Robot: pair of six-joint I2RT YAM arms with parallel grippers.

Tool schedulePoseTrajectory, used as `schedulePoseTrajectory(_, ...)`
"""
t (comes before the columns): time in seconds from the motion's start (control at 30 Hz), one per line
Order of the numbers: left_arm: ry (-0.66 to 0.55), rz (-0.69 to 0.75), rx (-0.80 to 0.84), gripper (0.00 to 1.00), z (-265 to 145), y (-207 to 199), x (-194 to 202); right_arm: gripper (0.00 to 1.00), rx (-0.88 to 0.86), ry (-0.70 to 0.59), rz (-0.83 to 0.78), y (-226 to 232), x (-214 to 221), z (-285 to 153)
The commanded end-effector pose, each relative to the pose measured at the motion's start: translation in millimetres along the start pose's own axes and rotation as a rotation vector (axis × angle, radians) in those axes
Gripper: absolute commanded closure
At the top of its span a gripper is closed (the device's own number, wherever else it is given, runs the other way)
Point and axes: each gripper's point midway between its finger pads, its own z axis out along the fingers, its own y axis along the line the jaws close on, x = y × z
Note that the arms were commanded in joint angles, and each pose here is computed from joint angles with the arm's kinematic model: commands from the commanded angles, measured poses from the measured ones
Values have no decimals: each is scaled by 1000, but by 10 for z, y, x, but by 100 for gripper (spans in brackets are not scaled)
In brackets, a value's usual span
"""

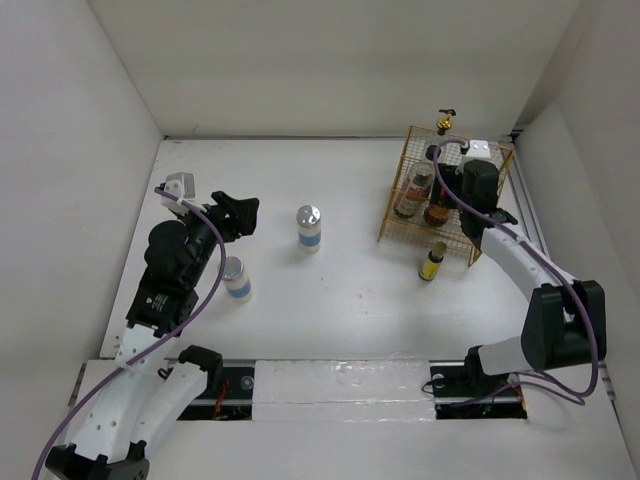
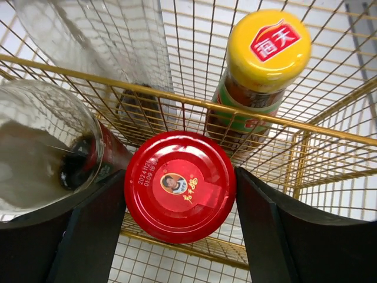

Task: Organize the condiment bottles

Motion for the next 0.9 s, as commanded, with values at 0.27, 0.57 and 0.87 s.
schedulePoseTrajectory(0.27, -46, -9, 35, 26, -24, -90, -141, 23, -20, -382, 77, 66, -1151, -909)
schedulePoseTrajectory(0.57, -60, -10, 31, 28, -45, -85, -172, 86, -466, -345, -77, 1324, -911, -1211)
schedulePoseTrajectory(0.87, -64, -10, 23, 34, -56, -61, -162, 13, -742, -132, -259, 2660, -76, -1058)
